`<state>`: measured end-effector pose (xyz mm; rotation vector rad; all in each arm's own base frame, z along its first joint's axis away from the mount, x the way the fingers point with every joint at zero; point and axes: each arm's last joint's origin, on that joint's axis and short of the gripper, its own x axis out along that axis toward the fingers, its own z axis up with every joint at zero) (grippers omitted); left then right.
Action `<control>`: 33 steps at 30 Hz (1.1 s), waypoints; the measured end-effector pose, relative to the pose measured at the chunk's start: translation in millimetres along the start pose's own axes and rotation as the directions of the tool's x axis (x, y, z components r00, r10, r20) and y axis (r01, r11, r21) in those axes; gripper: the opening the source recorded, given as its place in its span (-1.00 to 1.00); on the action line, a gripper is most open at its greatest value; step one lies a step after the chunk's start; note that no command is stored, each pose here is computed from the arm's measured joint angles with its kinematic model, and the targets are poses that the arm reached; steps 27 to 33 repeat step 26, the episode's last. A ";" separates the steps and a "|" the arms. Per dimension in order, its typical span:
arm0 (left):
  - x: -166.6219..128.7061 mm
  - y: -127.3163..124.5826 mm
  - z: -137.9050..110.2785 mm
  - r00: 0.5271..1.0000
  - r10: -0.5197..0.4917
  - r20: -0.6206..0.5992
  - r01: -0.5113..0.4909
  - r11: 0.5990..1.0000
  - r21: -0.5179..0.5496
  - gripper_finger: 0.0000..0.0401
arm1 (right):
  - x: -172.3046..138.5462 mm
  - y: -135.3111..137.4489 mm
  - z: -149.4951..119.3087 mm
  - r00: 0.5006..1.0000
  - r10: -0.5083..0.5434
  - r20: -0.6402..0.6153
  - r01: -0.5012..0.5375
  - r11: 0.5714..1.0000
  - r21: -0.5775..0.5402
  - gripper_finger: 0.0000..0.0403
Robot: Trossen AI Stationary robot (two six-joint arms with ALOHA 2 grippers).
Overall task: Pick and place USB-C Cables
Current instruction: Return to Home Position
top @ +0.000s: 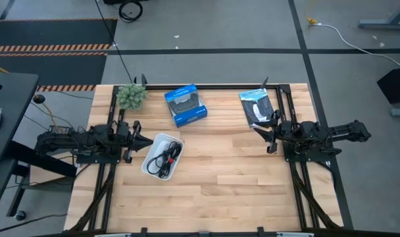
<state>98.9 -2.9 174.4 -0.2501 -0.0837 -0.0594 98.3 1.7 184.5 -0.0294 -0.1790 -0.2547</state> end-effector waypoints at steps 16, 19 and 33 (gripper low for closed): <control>0.0 0.0 0.0 1.000 0.000 0.000 0.000 1.000 0.000 -0.84 | 0.0 0.0 0.0 1.000 0.000 0.000 0.000 1.000 0.000 -0.39; 0.0 0.0 0.0 1.000 0.000 0.000 0.000 1.000 0.000 -0.85 | 0.0 0.0 0.0 1.000 0.000 0.000 0.000 1.000 0.000 -0.39; 0.0 0.0 0.0 1.000 0.000 0.000 0.000 1.000 0.000 -0.85 | 0.0 0.0 0.0 1.000 0.000 0.000 0.000 1.000 0.000 -0.39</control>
